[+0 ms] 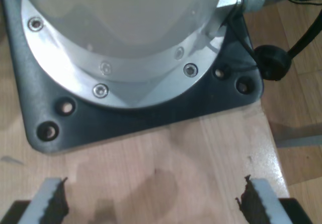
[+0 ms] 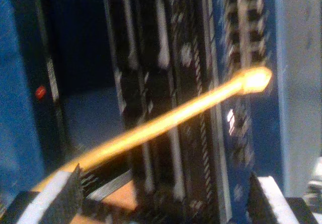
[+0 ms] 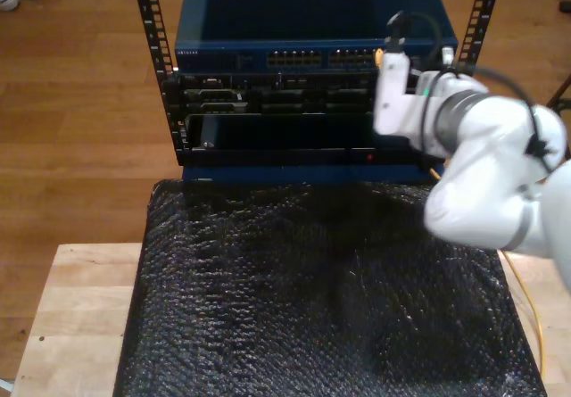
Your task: Grab the cable and plug it in
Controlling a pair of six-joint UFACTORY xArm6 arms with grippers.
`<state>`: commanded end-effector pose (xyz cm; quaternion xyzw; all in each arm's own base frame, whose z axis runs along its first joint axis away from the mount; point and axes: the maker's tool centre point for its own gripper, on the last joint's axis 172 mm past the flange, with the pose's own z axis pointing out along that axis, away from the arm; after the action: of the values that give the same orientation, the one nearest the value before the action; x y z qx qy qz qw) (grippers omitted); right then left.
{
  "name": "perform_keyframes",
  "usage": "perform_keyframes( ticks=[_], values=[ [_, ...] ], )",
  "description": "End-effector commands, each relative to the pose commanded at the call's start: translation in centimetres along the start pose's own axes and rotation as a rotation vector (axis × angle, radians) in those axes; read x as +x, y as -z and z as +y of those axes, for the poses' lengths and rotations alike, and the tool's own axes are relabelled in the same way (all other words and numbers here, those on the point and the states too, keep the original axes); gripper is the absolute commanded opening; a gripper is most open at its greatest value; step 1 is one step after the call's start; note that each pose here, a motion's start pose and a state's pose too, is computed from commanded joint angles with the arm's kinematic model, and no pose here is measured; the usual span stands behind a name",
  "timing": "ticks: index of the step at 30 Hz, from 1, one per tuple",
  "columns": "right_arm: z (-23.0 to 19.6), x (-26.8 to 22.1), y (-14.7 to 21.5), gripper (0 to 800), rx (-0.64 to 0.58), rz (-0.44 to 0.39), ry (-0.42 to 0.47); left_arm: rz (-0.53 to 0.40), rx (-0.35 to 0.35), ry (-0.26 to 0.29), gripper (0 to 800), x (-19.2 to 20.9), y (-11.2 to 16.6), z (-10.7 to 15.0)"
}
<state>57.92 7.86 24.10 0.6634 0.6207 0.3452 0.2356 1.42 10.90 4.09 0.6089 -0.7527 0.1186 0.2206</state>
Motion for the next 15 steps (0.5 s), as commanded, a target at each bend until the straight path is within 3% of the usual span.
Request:
perform_keyframes(
  ticks=[5, 15],
  values=[
    [0.2, -5.8, 2.4, 798, 0.09, -0.057, 0.053, 0.0, 0.0, 0.0, 800, 0.0, 0.0, 0.0],
    [-5.2, -15.2, 7.3, 798, 0.366, -0.17, 0.176, 0.0, 0.0, 0.0, 800, 0.0, 0.0, 0.0]
  ],
)
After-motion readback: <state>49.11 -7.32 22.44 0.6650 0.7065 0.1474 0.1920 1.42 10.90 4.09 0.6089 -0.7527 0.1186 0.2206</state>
